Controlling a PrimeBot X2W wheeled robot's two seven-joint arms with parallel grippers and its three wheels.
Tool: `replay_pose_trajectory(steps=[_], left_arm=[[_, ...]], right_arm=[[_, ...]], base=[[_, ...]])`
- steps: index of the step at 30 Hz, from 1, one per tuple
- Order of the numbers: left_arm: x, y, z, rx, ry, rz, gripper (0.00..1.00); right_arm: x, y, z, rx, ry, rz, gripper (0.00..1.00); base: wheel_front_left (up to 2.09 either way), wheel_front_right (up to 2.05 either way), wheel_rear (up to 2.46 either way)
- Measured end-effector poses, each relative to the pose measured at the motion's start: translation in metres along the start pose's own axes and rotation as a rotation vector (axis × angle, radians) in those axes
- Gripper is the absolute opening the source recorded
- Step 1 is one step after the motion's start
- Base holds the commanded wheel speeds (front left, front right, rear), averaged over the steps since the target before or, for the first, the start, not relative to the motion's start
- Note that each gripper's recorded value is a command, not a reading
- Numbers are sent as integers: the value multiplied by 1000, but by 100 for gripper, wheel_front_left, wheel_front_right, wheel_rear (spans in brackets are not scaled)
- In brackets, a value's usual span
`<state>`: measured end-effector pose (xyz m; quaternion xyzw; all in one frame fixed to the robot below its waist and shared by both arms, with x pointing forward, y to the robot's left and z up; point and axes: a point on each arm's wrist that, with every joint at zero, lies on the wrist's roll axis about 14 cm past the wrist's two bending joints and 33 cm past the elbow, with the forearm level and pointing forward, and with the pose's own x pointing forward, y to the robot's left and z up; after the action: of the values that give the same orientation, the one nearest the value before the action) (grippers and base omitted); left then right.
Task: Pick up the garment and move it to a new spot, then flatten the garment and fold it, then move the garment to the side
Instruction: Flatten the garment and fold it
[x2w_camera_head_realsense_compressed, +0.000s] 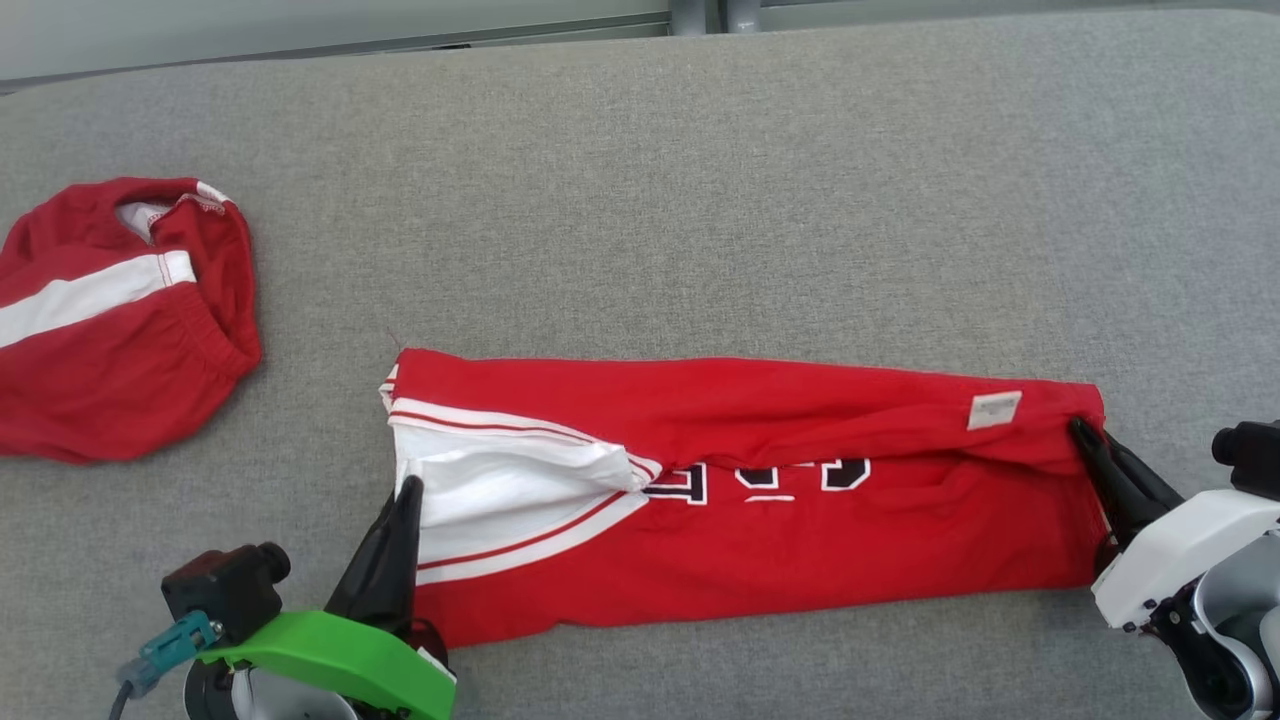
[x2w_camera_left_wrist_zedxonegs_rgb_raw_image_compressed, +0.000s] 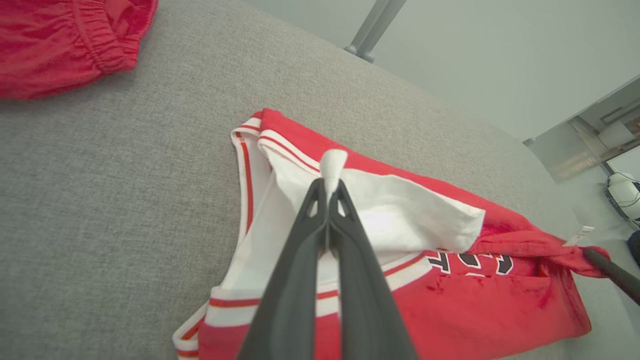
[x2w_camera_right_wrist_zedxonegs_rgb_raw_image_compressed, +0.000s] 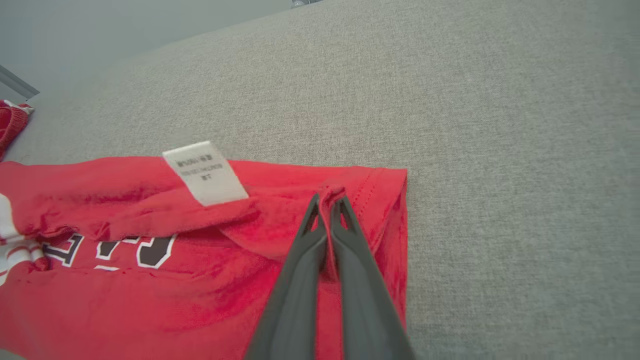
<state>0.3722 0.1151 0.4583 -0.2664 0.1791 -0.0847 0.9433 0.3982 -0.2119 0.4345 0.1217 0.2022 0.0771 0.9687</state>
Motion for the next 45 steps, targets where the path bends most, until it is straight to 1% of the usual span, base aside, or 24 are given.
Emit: replay_pose_trajectory(steps=[5,6,7,8,9,10,11,16,21,22,28,35,41,45], left_arm=[[-2,9,-18,-19,46,28,0],[-2,11,-22,-23,58,34,0],[-3,14,-26,-24,68,44,0],[-4,18,-28,-21,72,54,0],[-4,20,-30,-20,79,59,33],[-5,22,-33,-24,85,64,60],[-5,23,-34,-29,86,64,100],[-7,21,-27,-48,53,57,100],[-6,8,-11,-53,-7,18,100],[-5,1,-4,-53,-33,-2,100],[-1,-10,19,-12,-116,-29,100],[1,-43,40,9,-185,-130,100],[0,-57,52,32,-226,-168,100],[-2,-52,59,47,-255,-151,100]], right_arm=[[-4,-2,-1,0,-1,-14,0],[-5,-1,-2,0,0,-14,4],[-6,-1,-3,-3,2,-14,15],[-6,-1,-3,-7,3,-14,15],[-7,0,-3,-9,1,-14,34],[-8,-1,-3,-13,-1,-16,72],[-10,-1,-3,-14,-6,-18,100],[-20,-5,-9,3,-11,-40,100],[-32,-9,-13,25,-20,-65,100],[-36,-12,-11,31,-30,-75,100],[-47,-21,1,36,-81,-113,100],[-58,-34,11,23,-99,-168,100],[-51,-32,14,1,-74,-170,100],[-35,-24,16,-9,-62,-147,100]], base=[[0,0,0],[0,0,0],[0,0,0],[0,0,0],[0,0,0],[0,0,0],[0,0,0],[0,0,0],[0,0,0],[0,0,0],[0,0,0],[0,0,0],[0,0,0],[0,0,0]])
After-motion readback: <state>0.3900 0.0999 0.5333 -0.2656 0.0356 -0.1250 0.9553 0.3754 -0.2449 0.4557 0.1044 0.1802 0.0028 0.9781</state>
